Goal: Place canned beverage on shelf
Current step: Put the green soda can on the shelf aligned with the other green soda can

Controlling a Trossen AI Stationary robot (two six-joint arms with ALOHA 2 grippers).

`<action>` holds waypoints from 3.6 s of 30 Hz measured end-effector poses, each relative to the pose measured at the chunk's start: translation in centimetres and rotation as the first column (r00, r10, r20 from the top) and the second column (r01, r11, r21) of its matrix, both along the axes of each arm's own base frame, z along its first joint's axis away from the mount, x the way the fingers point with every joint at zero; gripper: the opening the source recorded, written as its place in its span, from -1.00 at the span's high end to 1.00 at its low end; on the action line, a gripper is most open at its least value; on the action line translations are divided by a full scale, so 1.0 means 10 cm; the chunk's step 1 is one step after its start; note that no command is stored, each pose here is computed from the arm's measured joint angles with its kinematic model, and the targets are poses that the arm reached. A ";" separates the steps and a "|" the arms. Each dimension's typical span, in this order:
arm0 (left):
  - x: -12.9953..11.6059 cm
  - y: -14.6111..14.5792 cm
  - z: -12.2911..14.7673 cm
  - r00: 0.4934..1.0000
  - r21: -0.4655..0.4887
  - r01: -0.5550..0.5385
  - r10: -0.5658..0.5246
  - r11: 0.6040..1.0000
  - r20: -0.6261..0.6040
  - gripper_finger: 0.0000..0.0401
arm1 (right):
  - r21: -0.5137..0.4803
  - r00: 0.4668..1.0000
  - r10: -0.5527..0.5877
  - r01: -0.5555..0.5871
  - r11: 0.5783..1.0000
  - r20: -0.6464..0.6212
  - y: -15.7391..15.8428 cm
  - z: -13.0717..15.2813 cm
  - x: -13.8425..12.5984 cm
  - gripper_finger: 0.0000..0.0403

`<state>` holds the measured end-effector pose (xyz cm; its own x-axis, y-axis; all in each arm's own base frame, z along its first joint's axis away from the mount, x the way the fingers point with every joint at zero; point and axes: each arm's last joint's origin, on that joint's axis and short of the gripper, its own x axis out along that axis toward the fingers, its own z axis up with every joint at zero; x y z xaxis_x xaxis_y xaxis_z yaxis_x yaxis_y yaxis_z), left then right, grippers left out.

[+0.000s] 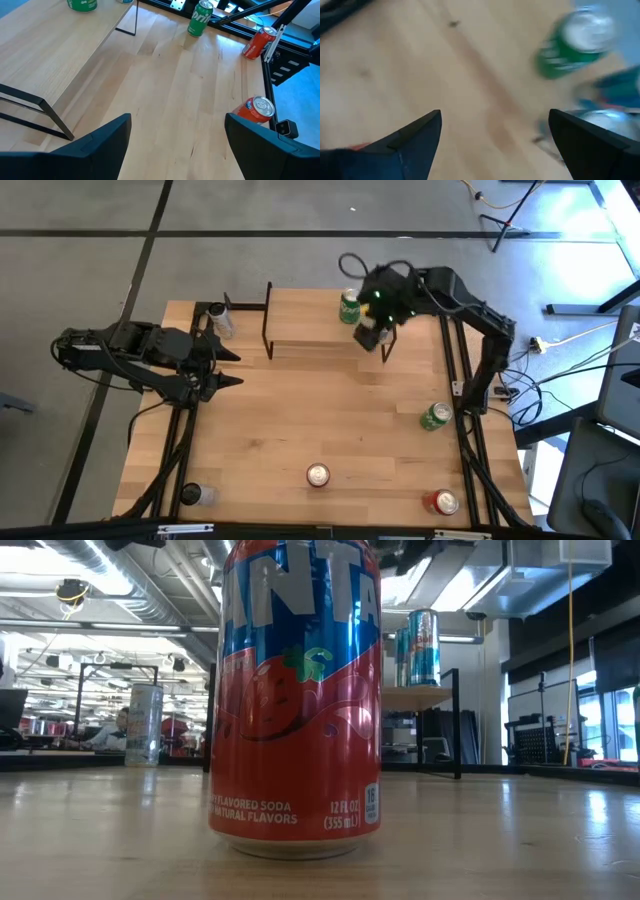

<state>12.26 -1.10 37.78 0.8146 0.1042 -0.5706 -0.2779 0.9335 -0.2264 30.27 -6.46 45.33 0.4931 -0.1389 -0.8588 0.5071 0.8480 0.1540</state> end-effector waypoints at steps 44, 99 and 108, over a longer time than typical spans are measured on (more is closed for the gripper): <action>-0.01 0.00 -0.02 1.000 0.021 0.017 -0.016 1.000 -0.026 -0.54 | 0.153 0.640 -0.327 0.576 0.803 -0.695 0.97 -2.07 -1.43 -0.75; -0.01 0.00 -0.01 1.000 0.021 0.016 -0.016 1.000 -0.018 -0.54 | 0.191 0.757 0.382 -0.333 0.924 -0.530 1.28 -2.24 0.72 -0.35; -0.01 0.00 -0.01 1.000 0.021 0.017 -0.017 1.000 -0.018 -0.54 | 0.206 0.763 0.393 -0.335 0.919 -0.513 1.29 -2.27 0.76 -0.68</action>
<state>12.16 -1.09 37.66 0.8058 0.1026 -0.5832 -0.2662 0.9425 -0.2019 37.87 6.41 22.59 -0.0520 0.0533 -0.9972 0.1881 0.9812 0.0426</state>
